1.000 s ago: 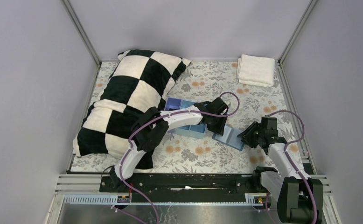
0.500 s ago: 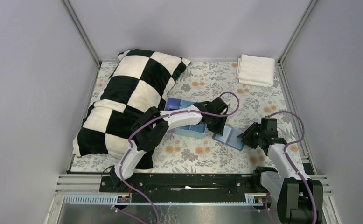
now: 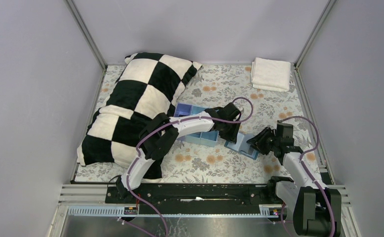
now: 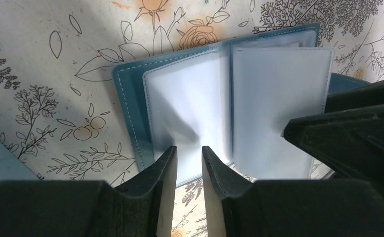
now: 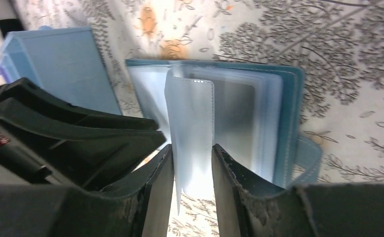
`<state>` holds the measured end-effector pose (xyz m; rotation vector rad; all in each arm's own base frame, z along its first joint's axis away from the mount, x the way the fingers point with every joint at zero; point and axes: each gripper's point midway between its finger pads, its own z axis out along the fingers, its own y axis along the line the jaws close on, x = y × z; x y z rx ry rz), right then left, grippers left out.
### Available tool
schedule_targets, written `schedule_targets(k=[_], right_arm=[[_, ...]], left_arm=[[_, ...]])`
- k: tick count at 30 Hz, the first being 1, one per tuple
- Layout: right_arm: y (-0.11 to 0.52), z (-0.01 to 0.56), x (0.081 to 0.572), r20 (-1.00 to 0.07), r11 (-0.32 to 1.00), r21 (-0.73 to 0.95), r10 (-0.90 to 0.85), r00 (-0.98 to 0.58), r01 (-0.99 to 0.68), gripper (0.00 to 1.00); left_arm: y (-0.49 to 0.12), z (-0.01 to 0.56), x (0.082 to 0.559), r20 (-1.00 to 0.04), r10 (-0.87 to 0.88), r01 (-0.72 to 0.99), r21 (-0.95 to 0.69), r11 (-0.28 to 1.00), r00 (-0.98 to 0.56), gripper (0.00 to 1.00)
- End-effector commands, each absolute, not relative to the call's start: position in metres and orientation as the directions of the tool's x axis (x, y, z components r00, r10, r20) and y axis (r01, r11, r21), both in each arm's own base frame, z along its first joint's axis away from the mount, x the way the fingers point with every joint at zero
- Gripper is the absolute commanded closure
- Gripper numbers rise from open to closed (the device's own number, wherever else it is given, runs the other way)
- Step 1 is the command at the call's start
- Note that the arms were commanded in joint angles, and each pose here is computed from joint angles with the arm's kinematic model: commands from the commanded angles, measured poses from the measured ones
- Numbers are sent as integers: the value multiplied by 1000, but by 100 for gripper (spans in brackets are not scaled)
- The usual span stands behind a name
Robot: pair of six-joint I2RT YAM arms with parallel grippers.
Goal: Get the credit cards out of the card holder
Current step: Remove the credit card from the card holder.
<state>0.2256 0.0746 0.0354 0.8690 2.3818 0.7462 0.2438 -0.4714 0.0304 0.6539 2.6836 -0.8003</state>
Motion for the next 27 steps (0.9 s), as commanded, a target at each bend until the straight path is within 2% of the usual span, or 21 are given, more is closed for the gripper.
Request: schedule_targets(k=[1,10,14,18,22,27], right_arm=[[92,66,243,-271,589,751,688,-673,300,60],[97,84,255,-293,561,794,690,-663,234,60],[100,82,259,-267,536,810,698,-665,238,61],[102,79,264,-249,520,819,703,-667,243,62],[104,75,269,-227,507,824,704,-673,252,63],[110,71,277,-231,521,815,695,-681,254,63]], left_arm=[[-471,15,240,-351,365,496,-444,746,-863,71],[-468,43,248,-403,356,518,-428,741,-843,70],[-463,78,263,-443,308,503,-438,745,-842,61],[-458,122,275,-510,256,512,-459,727,-821,47],[-453,159,282,-568,214,525,-465,713,-795,45],[-453,176,282,-582,194,528,-482,699,-789,45]])
